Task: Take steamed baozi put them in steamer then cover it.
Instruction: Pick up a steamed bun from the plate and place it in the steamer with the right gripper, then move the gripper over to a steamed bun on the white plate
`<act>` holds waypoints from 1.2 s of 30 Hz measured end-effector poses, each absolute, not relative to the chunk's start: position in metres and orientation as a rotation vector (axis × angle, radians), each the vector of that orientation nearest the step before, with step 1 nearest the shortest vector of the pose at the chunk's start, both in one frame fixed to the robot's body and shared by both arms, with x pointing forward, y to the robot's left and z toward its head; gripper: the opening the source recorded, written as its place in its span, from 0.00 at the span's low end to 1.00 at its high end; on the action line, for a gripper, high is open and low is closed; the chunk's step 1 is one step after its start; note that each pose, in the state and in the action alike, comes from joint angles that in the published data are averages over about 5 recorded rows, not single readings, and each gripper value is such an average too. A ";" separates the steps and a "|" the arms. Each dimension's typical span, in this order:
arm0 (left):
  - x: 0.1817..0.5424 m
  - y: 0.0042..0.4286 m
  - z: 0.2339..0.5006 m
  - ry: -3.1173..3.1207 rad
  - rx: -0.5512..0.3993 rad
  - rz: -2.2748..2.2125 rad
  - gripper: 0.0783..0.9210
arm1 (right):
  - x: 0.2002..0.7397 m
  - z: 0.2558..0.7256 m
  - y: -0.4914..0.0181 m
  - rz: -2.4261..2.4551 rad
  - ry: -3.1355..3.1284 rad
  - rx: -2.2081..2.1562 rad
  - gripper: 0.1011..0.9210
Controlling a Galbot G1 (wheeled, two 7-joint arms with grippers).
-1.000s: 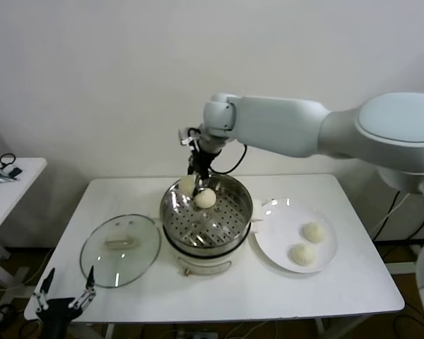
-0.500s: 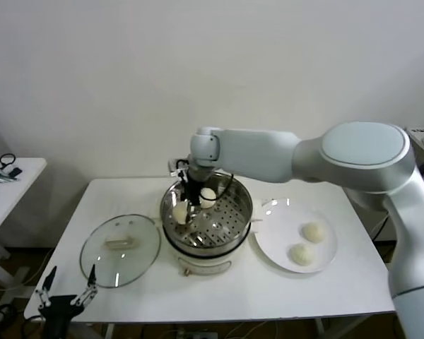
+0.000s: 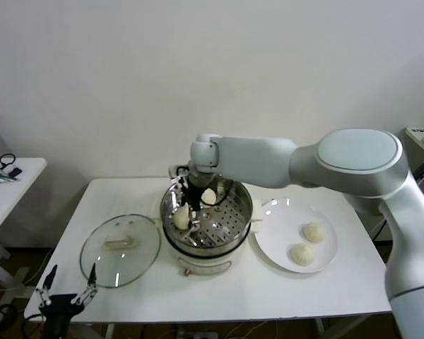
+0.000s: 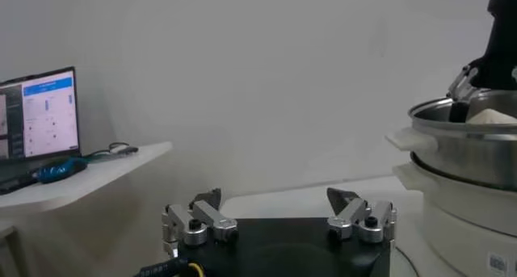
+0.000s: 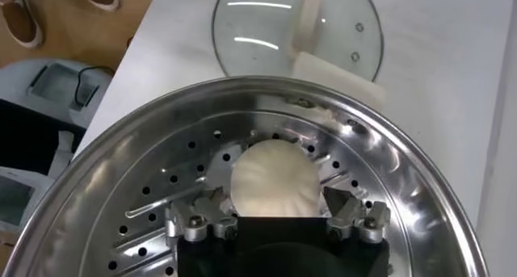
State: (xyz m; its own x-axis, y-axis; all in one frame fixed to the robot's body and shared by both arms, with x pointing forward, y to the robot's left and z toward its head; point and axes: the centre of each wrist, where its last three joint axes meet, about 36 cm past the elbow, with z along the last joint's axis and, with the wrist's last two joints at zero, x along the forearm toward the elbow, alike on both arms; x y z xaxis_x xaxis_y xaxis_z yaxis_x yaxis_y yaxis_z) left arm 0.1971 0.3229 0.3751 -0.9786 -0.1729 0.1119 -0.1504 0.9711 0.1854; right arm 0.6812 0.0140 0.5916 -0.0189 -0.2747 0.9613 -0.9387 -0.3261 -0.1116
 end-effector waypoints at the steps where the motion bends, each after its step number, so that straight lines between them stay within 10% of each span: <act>1: 0.197 0.323 0.375 -2.992 0.246 -0.267 0.88 | 0.682 0.595 0.011 1.378 -1.279 1.642 0.88; 19: 0.199 0.317 0.381 -2.993 0.252 -0.260 0.88 | 0.689 0.679 -0.131 1.395 -1.318 1.571 0.88; 36: 0.197 0.316 0.380 -2.966 0.279 -0.254 0.88 | 0.660 0.604 -0.284 1.322 -1.304 1.442 0.88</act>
